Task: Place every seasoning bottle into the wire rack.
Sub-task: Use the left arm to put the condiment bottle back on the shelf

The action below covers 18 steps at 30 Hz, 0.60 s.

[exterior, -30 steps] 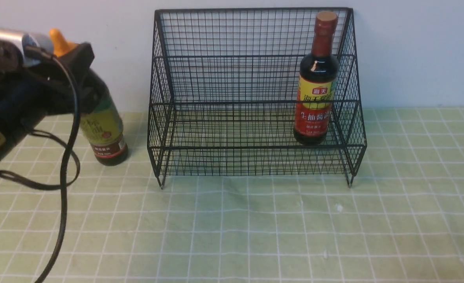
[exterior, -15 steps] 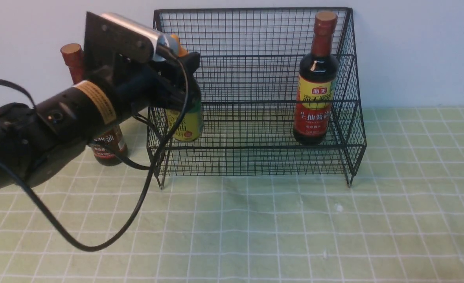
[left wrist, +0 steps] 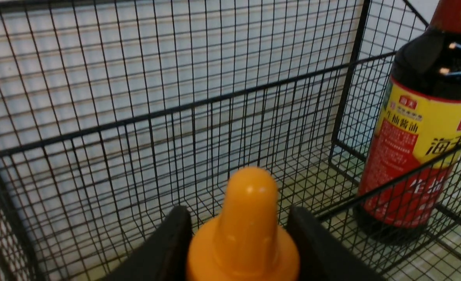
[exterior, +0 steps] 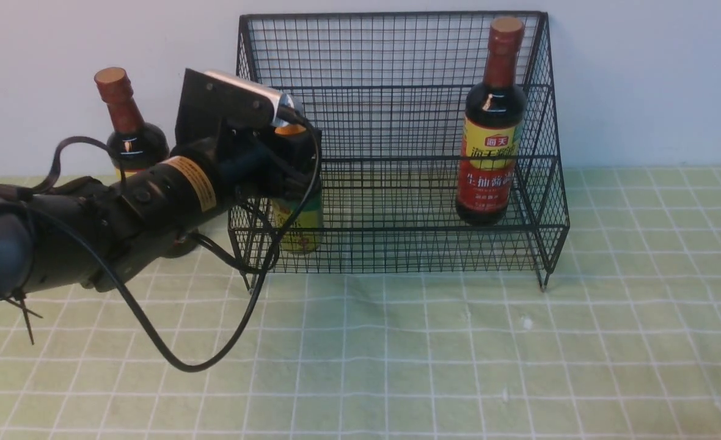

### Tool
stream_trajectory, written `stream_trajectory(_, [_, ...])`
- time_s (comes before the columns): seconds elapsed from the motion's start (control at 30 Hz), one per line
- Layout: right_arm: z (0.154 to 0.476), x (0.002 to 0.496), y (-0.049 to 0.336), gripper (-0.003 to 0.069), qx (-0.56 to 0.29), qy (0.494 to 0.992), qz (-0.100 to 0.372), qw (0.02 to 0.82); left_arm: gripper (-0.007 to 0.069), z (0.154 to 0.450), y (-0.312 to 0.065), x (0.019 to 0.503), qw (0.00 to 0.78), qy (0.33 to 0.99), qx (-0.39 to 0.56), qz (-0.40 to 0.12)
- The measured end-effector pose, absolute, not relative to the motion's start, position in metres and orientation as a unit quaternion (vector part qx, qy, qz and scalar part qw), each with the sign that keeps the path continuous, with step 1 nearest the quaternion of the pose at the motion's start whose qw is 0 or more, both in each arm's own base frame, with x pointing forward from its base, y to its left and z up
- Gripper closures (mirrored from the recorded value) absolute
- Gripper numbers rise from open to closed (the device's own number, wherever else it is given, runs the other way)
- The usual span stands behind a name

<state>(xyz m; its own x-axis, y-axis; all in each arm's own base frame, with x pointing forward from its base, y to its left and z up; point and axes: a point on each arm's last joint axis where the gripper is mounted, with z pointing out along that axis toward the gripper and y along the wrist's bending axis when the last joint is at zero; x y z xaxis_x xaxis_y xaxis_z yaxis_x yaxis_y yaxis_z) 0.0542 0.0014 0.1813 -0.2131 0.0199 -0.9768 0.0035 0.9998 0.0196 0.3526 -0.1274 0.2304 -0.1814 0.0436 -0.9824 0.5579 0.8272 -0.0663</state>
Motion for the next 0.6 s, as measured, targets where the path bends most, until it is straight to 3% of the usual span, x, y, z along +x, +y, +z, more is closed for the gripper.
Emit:
stream_trajectory(0.13, [0.181,0.054,0.001,0.0673,0.007,0.779,0.007,0.627,0.0313,0.224,-0.126,0.354,0.590,0.756,0.198,-0.202])
stream_trajectory(0.37, [0.181,0.054,0.001,0.0673,0.007,0.779,0.007,0.627,0.0182,0.227,-0.122,0.353,0.570,0.780,0.166,-0.196])
stream_trajectory(0.6, [0.181,0.054,0.001,0.0673,0.007,0.779,0.007,0.627,0.0156,0.297,-0.102,0.327,0.634,0.739,0.162,-0.160])
